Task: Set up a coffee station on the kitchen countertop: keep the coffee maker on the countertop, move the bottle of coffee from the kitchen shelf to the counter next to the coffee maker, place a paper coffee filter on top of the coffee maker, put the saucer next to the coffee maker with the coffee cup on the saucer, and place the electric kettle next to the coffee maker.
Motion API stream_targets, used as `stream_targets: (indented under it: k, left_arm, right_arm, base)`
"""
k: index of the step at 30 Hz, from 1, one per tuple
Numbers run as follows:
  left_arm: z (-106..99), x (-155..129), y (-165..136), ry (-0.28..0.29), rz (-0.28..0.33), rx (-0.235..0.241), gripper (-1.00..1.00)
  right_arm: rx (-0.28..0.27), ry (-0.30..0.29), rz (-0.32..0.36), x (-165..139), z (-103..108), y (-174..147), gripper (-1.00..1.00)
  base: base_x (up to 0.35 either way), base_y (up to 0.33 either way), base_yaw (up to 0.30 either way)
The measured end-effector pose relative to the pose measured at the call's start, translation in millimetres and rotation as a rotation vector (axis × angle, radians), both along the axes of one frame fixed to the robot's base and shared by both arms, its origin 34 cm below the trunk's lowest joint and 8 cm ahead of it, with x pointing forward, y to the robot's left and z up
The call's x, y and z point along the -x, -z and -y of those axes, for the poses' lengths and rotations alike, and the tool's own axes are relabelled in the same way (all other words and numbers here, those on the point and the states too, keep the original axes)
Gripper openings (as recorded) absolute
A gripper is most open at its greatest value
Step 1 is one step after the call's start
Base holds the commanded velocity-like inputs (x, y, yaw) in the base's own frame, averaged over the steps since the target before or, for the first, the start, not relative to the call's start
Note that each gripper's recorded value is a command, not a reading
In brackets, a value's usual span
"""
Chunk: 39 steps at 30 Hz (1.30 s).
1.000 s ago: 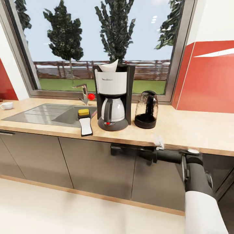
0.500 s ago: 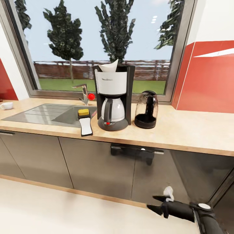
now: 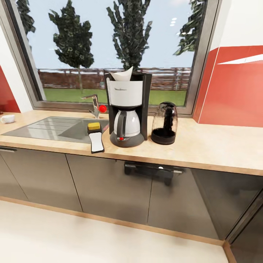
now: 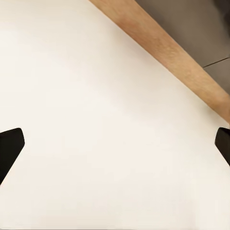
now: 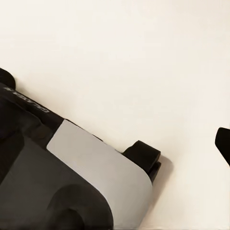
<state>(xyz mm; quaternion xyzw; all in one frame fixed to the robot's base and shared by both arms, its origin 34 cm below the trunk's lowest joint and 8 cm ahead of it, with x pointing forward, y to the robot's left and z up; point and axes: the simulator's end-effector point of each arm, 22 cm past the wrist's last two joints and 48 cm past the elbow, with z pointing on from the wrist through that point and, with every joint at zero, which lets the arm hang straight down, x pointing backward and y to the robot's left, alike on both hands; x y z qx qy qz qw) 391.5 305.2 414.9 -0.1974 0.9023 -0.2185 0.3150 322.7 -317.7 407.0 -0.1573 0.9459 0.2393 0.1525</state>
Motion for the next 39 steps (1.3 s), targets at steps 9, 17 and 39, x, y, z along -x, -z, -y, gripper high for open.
stream_targets:
  k: [9, 17, 39]
  left_arm:
    - [-3.1, 1.6, 1.1, -0.003, -0.006, -0.006, 1.00]
    - [-15.8, 4.5, 6.9, -0.030, -0.032, -0.052, 1.00]
    - [-42.4, 29.0, 16.7, -0.054, -0.095, -0.092, 1.00]
  right_arm:
    - [0.014, -0.034, -0.024, 12.1, 0.5, 3.7, 1.00]
    - [0.010, -0.033, -0.027, 12.3, -0.8, 3.6, 1.00]
    - [0.040, -0.010, -0.017, 8.2, 3.7, 7.1, 1.00]
  base:
    - [0.000, 0.000, 0.000]
    - [0.000, 0.000, 0.000]
    - [0.000, 0.000, 0.234]
